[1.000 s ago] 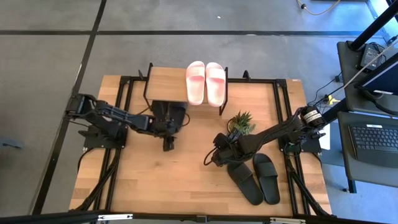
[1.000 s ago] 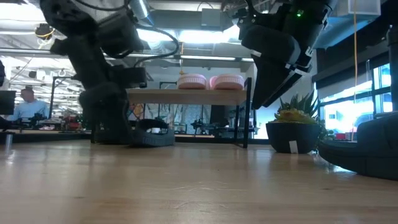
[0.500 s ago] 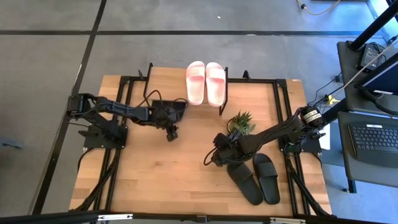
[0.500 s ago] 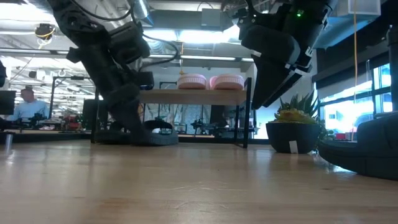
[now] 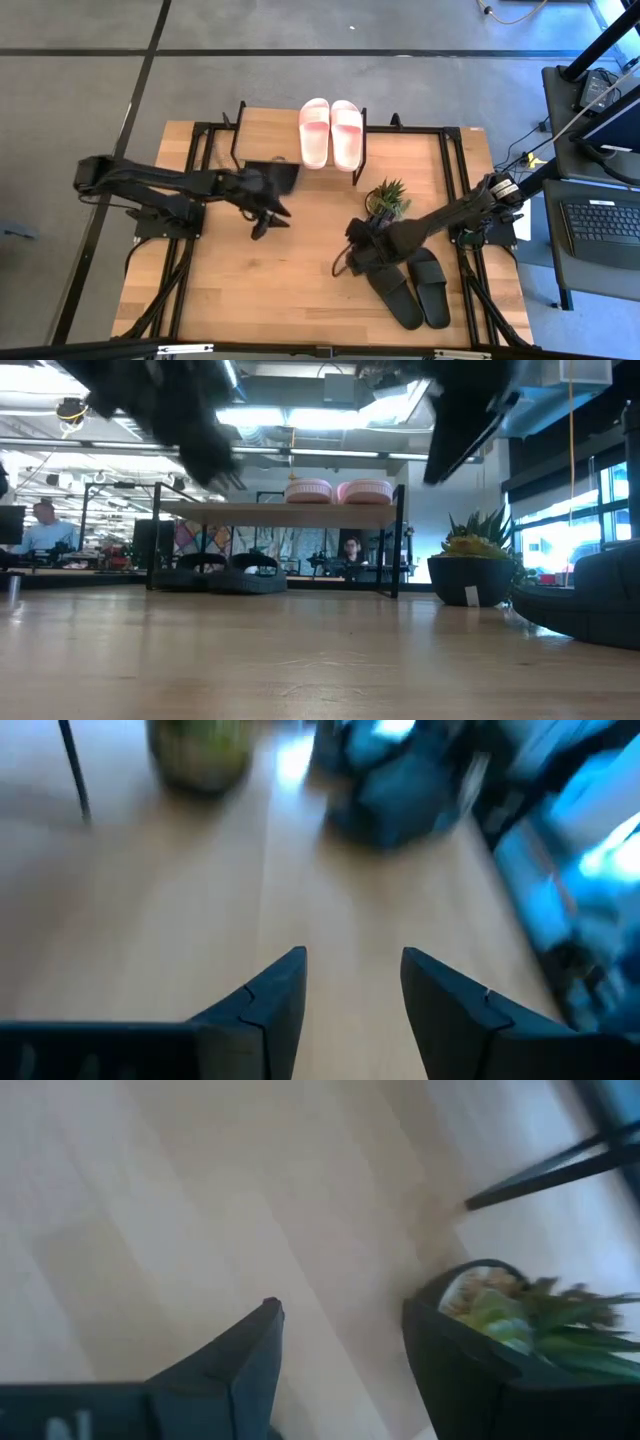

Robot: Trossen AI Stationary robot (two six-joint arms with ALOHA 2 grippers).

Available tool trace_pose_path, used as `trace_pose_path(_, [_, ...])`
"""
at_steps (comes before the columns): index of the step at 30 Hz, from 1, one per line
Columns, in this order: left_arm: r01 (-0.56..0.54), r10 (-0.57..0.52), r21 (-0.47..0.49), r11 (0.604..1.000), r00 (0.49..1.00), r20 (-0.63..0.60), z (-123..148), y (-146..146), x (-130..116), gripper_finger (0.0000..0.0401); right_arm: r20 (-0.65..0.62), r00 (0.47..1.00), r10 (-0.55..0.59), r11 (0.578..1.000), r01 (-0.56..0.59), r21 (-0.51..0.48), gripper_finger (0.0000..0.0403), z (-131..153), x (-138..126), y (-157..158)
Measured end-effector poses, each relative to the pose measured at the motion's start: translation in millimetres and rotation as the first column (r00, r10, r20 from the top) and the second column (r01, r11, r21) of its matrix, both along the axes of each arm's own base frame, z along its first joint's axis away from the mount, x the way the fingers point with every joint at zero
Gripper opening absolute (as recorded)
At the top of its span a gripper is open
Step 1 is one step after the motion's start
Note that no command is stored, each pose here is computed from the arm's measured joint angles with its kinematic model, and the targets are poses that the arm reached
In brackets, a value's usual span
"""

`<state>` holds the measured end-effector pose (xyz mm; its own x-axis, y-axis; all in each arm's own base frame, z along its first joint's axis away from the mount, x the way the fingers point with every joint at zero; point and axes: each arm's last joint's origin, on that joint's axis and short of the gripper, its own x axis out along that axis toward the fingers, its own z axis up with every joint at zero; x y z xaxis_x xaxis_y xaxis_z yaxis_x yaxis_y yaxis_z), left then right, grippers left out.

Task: Pick and place slides into the shelf
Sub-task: Put the black slide under the shelf

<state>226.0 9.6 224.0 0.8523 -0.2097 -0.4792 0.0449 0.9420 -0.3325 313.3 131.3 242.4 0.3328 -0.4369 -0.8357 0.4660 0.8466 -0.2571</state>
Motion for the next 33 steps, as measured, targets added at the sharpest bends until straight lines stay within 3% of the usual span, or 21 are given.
trace_pose_path(5, [0.004,-0.01,0.024,1.0,0.966,0.258,43.4,-3.8,-24.4,0.0156,0.062,0.996,0.059,0.997,-0.056,-0.054,0.0206,25.0,-23.0,29.3])
trace_pose_path(12, [0.013,-0.03,0.047,0.999,0.918,0.395,65.3,-8.2,-57.7,0.0156,0.079,0.979,0.189,0.982,-0.185,-0.047,0.0206,40.0,-64.6,66.3])
trace_pose_path(19, [-0.069,0.085,-0.053,0.996,0.91,0.406,14.0,-7.6,-84.8,0.0156,0.057,0.96,0.273,0.961,-0.274,0.016,0.0206,39.0,-82.1,88.4])
trace_pose_path(22, [-0.168,0.194,-0.103,0.98,0.913,0.359,-11.2,-5.2,-89.1,0.0156,0.026,0.954,0.299,0.953,-0.3,0.042,0.0206,38.3,-86.3,91.6])
trace_pose_path(27, [-0.265,0.277,-0.079,0.961,0.928,0.251,-43.6,-2.6,-87.9,0.0156,-0.002,0.944,0.329,0.944,-0.329,0.018,0.0206,38.2,-86.1,89.7])
trace_pose_path(33, [-0.332,0.339,-0.069,0.941,0.915,0.22,-52.3,-0.1,-77.2,0.0156,-0.006,0.951,0.308,0.951,-0.308,0.015,0.0206,38.0,-79.8,83.0])
